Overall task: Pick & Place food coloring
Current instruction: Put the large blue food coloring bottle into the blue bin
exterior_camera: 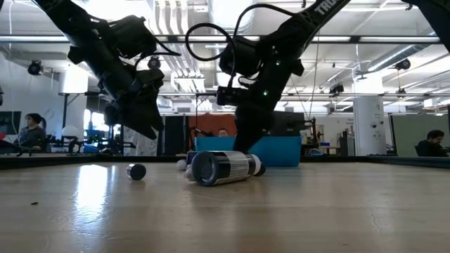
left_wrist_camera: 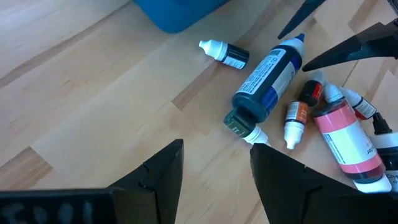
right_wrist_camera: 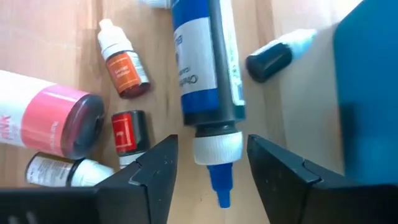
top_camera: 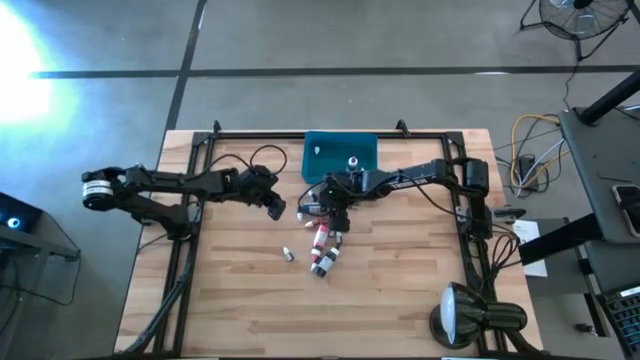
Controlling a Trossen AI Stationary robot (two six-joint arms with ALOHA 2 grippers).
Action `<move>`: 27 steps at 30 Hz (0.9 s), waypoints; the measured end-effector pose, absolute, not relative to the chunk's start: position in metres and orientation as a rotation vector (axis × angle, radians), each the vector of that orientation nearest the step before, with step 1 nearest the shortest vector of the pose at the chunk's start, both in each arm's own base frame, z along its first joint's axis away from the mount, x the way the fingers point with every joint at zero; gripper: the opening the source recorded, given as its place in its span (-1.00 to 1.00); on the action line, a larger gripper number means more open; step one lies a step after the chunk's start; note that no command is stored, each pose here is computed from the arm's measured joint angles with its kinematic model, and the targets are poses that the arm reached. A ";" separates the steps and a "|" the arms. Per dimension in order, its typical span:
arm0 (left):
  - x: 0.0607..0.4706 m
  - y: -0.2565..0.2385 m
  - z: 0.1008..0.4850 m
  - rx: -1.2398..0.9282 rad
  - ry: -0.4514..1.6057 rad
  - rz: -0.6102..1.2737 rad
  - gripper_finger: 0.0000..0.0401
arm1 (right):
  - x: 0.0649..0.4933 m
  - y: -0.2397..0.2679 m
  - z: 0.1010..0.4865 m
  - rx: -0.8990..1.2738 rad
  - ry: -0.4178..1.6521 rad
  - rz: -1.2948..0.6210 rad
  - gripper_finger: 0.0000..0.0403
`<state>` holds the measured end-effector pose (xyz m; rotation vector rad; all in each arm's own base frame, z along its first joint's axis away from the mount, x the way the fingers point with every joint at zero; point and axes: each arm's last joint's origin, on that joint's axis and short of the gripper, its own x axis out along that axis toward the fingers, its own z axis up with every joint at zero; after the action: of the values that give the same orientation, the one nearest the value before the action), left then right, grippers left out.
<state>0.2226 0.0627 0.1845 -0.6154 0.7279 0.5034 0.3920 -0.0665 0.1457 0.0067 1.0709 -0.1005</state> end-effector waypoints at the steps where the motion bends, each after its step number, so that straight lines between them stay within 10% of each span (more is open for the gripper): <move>1: 0.223 0.063 0.185 -0.615 0.728 0.503 -0.19 | 0.391 -0.067 0.145 0.013 1.073 -0.097 -0.12; 19: 0.219 0.061 0.177 -0.620 0.752 0.510 -0.19 | 0.396 -0.067 0.138 0.035 1.048 -0.076 -0.19; 27: 0.217 0.061 0.174 -0.627 0.758 0.514 -0.19 | 0.392 -0.067 0.149 0.047 1.183 -0.075 -0.53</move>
<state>0.2169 0.0609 0.1745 -0.6267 0.7584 0.5140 0.3924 -0.0667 0.1493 0.0469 1.1826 -0.0754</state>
